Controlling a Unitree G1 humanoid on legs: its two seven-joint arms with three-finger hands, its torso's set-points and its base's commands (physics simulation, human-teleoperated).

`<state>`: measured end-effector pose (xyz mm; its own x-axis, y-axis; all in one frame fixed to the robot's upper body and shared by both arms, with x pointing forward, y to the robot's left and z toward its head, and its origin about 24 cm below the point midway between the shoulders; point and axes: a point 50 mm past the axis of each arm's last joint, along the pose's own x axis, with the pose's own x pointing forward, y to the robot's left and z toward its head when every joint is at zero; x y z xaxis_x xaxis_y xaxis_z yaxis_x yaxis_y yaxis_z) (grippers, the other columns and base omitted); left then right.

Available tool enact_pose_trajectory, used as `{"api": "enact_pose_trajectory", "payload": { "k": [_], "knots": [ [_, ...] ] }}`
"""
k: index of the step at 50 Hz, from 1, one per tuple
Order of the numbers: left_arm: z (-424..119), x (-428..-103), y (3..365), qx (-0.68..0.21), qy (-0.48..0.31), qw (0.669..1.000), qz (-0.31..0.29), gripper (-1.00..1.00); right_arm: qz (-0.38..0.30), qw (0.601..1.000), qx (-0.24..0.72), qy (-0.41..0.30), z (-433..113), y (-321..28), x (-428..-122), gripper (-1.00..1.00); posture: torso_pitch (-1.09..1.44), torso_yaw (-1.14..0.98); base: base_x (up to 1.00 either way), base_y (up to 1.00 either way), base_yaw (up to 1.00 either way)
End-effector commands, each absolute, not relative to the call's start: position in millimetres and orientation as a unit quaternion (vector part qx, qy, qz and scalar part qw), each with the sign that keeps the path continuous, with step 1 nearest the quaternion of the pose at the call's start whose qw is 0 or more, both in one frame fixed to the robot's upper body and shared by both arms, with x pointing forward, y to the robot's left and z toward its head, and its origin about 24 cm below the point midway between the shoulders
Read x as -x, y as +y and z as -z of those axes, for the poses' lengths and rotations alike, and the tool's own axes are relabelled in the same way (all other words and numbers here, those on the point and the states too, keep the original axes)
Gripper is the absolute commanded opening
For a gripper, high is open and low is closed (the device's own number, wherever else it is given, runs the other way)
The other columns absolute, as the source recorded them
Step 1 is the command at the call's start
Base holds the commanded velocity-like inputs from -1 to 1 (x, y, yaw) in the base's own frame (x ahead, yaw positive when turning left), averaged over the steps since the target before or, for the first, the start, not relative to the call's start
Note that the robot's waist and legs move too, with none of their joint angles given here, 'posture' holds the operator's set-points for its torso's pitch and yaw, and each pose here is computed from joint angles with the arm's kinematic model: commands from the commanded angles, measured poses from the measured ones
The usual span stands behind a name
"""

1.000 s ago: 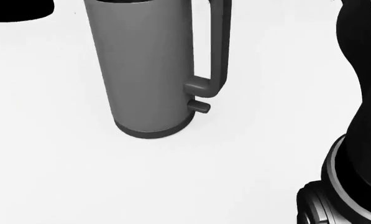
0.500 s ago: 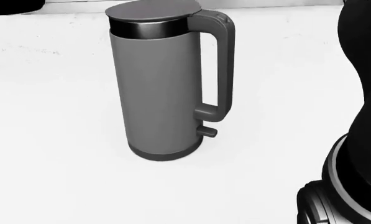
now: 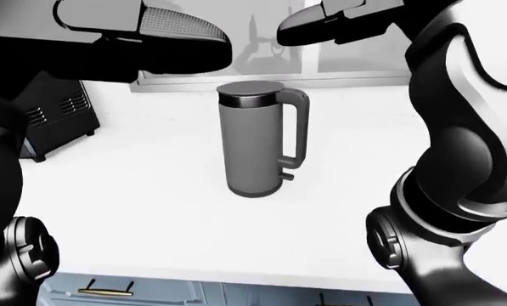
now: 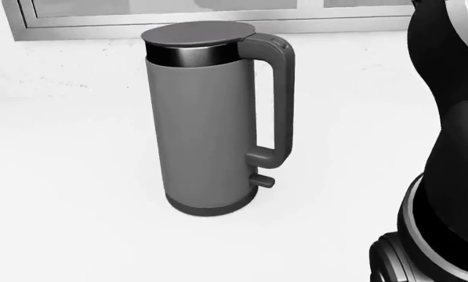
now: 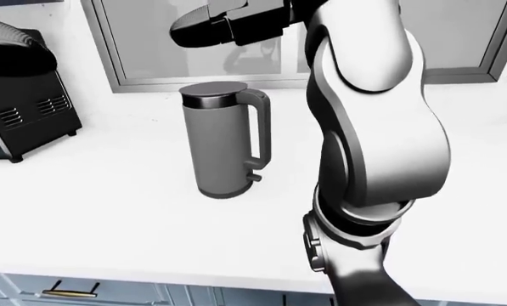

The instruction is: Press the button to open the lid of the electric kettle.

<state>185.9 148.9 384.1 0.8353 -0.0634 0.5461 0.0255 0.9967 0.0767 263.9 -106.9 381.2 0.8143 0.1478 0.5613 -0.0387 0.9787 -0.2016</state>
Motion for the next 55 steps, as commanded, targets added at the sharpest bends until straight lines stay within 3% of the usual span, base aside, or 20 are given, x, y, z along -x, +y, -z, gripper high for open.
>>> {"api": "enact_pose_trajectory", "payload": {
  "k": [1, 32, 55],
  "knots": [
    [-391.4, -183.6, 152.6, -0.019, -0.302, 0.953, 0.013, 1.00, -0.043, 0.942, 0.090, -0.321, -390.3, -106.8, -259.8, 1.00, -0.66, 0.00, 0.00, 0.00, 0.00],
    [-390.5, -183.9, 153.6, -0.019, -0.301, 0.953, 0.011, 1.00, 0.022, 0.973, 0.146, -0.176, -347.0, -143.1, -364.4, 1.00, -0.66, 0.00, 0.00, 0.00, 0.00],
    [-389.3, -185.4, 152.8, -0.021, -0.300, 0.954, 0.012, 1.00, 0.065, 0.977, 0.198, -0.056, -311.5, -181.2, -395.8, 1.00, -0.66, 0.00, 0.00, 0.00, 0.00]
  ]
}}
